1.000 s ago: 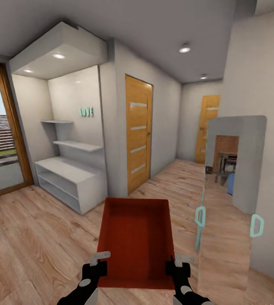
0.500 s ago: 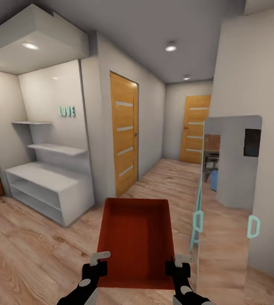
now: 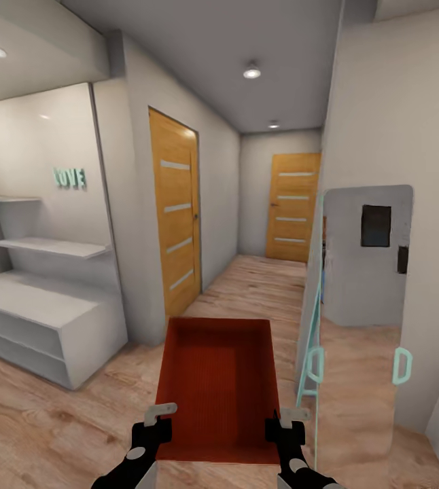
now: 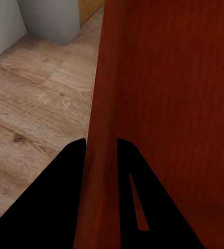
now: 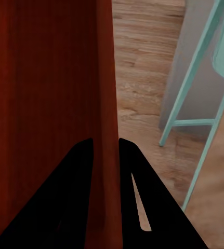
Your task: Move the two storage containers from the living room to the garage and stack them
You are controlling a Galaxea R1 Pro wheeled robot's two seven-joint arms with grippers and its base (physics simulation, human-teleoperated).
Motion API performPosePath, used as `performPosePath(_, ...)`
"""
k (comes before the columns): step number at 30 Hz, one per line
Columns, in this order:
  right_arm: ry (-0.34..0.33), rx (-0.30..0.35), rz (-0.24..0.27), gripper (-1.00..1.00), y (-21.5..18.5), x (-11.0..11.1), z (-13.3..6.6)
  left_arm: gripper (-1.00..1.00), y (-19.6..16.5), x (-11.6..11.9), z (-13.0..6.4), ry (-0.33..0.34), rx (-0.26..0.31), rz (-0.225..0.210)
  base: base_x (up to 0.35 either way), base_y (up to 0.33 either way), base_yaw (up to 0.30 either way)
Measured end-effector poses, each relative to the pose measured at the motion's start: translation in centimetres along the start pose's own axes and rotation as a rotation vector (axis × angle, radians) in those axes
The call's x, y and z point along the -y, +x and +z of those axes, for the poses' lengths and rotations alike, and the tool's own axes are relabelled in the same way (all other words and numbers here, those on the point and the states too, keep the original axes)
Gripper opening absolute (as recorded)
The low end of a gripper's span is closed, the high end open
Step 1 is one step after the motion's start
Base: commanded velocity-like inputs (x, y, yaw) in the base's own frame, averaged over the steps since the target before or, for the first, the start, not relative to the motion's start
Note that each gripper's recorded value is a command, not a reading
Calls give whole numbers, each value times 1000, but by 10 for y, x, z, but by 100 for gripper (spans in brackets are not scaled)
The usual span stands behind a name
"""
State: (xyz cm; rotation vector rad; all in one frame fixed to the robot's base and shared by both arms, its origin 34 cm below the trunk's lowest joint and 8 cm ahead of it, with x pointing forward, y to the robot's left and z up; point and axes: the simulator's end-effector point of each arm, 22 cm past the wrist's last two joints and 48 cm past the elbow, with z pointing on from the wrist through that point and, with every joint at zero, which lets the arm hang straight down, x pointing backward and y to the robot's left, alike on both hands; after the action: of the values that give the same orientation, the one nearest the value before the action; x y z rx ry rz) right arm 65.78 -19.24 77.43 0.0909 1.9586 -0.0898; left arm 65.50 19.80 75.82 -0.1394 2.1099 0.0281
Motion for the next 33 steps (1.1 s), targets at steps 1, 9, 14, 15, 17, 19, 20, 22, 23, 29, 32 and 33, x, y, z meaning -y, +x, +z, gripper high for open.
performPosePath(1, 0, 1, 0, -100, 0, 0, 0, -100, 0, 0, 0, 0, 0, 0, 296, 224, -254)
performPosePath(9, 0, 3, 0, -100, -1, 0, 0, -100, 0, 0, 0, 0, 3, 0, 296, 224, -254)
performPosePath(14, 0, 4, 0, -100, -1, 0, 0, -100, -1, 0, 0, 0, 3, 0, 296, 224, -254)
performPosePath(15, 0, 4, 0, -100, -1, 0, 0, -100, 0, 0, 0, 0, 4, 0, 296, 224, -254)
performPosePath(17, 0, 4, 0, -100, 0, 0, 0, -100, 0, 0, 0, 1, 4, 0, 296, 224, -254)
performPosePath(19, 0, 4, 0, -100, -1, 0, 0, -100, -1, 0, 0, 0, 4, 0, 296, 224, -254)
performPosePath(20, 0, 4, 0, -100, -1, 0, 0, -100, -1, 0, 0, 0, 4, 0, 296, 224, -254)
performPosePath(22, 0, 4, 0, -100, -1, 0, 0, -100, -1, 0, 0, 0, 4, 0, 296, 224, -254)
performPosePath(23, 0, 4, 0, -100, -1, 0, 0, -100, -1, 0, 0, 0, 4, 0, 296, 224, -254)
performPosePath(29, 0, 4, 0, -100, -1, 0, 0, -100, -1, 0, 0, 0, 4, -1, 296, 224, -130)
performPosePath(32, 0, 6, 0, -100, -1, 0, 0, -100, -1, 0, 0, 0, 6, -1, 296, 223, -16)
performPosePath(33, 0, 7, 0, -100, -2, 0, 0, -100, -1, 0, 0, 0, 7, -1, 296, 224, -6)
